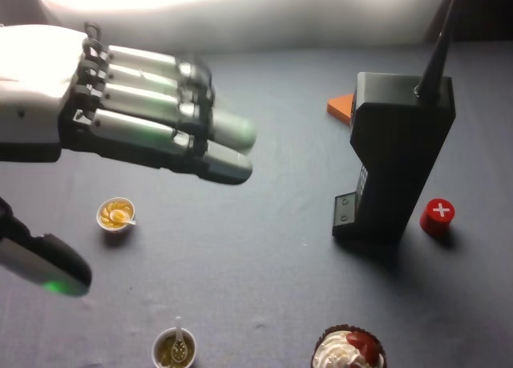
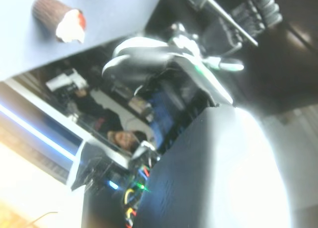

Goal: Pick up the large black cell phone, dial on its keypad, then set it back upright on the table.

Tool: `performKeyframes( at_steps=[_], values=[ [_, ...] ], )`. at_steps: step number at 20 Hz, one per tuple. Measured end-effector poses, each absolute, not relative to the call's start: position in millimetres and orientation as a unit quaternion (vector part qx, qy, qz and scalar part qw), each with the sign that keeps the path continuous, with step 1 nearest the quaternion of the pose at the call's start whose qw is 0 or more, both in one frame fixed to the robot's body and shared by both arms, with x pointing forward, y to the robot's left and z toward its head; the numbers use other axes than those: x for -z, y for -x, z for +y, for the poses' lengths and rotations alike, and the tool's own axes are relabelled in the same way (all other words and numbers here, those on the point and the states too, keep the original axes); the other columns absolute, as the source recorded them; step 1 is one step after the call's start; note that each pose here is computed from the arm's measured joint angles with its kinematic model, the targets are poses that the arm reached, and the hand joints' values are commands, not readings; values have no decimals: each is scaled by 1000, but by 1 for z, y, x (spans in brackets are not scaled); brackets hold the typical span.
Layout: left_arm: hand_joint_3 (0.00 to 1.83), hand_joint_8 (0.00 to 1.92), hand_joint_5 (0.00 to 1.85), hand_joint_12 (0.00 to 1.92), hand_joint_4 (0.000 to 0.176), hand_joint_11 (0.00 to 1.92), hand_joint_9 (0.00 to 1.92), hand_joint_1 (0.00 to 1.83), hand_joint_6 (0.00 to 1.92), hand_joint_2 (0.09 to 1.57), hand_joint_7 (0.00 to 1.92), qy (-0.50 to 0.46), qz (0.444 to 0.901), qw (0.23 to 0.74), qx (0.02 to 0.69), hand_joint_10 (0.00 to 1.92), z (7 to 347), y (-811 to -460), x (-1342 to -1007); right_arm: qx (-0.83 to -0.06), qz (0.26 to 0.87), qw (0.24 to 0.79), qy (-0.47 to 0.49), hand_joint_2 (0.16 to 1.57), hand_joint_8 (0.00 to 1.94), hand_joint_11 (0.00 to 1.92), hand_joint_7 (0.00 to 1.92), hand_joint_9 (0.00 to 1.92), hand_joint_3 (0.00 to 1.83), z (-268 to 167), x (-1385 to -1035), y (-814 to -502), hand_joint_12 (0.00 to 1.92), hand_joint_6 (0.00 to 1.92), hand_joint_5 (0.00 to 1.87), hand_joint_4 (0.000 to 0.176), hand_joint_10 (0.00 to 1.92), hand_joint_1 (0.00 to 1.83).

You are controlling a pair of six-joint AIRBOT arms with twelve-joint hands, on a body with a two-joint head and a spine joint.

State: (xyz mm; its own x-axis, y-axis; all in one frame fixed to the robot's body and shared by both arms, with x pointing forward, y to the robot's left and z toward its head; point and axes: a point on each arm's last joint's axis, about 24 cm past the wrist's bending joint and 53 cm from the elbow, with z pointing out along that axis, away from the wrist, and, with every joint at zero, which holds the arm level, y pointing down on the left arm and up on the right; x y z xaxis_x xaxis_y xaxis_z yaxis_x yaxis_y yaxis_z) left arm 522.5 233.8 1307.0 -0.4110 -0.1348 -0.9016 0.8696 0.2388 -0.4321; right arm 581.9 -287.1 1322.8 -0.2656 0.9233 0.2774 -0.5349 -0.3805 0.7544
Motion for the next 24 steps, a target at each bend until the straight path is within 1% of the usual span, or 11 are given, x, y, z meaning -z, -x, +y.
performKeyframes(
  at_steps=[1,2,4,6,9,10,13,15,18,22,24],
  values=[
    [2,2,135,144,0,0,52,281,2,1083,87,-286,637,461,547,2,234,-523,-1308,-752,270,480,-362,900,0,0,0,0,12,-283,-1321,-580,0,0,0,0,0,495],
    [3,3,136,147,0,0,52,274,1,1087,93,-286,637,461,547,1,234,-523,-1308,-755,272,472,-364,911,0,0,0,0,13,-276,-1317,-579,0,0,0,0,0,654],
    [5,3,126,150,0,0,56,230,2,1098,95,-288,640,460,545,2,234,-523,-1306,-759,280,459,-369,948,0,0,0,0,24,-266,-1309,-579,0,0,0,0,0,692],
    [5,1,130,126,0,0,57,231,1,1106,101,-289,640,459,545,1,234,-522,-1306,-758,280,453,-377,960,0,0,0,0,21,-264,-1302,-581,0,0,0,0,0,908],
    [0,2,161,200,0,0,85,259,2,1103,128,-285,641,455,548,2,234,-522,-1306,-760,277,443,-386,1007,0,0,0,0,34,-261,-1296,-582,0,0,0,0,0,948],
    [0,2,170,231,0,0,91,271,2,1099,135,-285,641,454,548,2,234,-522,-1306,-764,269,432,-397,981,0,0,0,0,19,-260,-1292,-583,0,0,0,0,0,993],
    [0,4,195,276,0,0,101,317,4,1083,156,-286,641,454,549,2,233,-521,-1306,-760,256,413,-432,984,0,0,0,0,15,-261,-1277,-587,0,0,0,0,0,1001],
    [1,0,153,223,0,0,73,260,0,1097,125,-286,642,452,550,1,233,-521,-1305,-764,252,405,-434,968,0,0,0,0,6,-259,-1276,-587,0,0,0,0,0,911],
    [4,0,137,150,0,0,54,223,0,1116,109,-291,658,432,543,0,231,-518,-1293,-782,230,377,-440,952,0,0,0,0,0,-251,-1278,-588,0,0,0,0,0,876],
    [0,3,154,169,0,0,79,279,3,1103,128,-282,660,432,547,4,231,-521,-1293,-803,220,350,-429,902,0,0,0,0,0,-232,-1283,-586,0,0,0,0,0,867],
    [0,2,152,172,0,0,82,280,1,1103,127,-285,659,431,546,4,226,-522,-1289,-810,216,337,-428,915,0,0,0,0,0,-222,-1285,-587,0,0,0,0,0,778]
  ],
)
